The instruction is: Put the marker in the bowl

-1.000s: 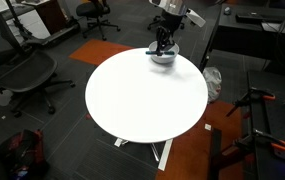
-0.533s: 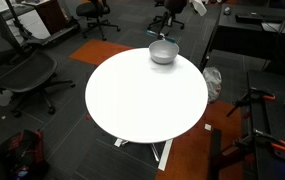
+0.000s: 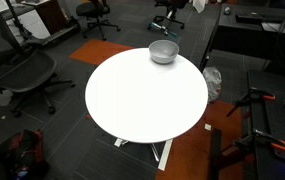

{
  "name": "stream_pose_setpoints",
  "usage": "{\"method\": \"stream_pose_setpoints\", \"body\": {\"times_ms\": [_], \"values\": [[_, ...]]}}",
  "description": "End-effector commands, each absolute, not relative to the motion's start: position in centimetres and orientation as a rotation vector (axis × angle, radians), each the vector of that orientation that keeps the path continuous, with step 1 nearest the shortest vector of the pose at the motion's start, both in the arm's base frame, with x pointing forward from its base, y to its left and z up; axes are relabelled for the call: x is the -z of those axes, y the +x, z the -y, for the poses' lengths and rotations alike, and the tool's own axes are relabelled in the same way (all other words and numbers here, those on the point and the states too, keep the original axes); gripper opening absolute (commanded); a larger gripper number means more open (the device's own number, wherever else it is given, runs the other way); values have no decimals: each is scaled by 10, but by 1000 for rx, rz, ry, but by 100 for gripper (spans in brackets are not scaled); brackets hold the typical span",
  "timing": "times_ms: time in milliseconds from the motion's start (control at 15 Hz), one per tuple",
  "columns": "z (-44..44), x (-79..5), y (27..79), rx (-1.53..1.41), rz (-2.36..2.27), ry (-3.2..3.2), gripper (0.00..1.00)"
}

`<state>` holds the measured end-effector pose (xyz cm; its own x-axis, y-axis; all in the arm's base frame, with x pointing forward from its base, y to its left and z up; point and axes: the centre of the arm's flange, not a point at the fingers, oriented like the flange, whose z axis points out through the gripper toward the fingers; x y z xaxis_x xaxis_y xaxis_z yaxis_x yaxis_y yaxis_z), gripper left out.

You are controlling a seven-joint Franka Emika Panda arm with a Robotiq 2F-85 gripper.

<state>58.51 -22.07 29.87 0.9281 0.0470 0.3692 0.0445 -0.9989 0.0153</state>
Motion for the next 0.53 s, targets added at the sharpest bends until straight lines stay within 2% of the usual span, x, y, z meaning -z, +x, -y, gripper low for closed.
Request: {"method": "stream_pose_setpoints", "body": {"times_ms": [0, 467], "values": [[231, -286, 606, -580, 38, 3063, 5], [242, -238, 617, -488, 141, 3094, 5]]}}
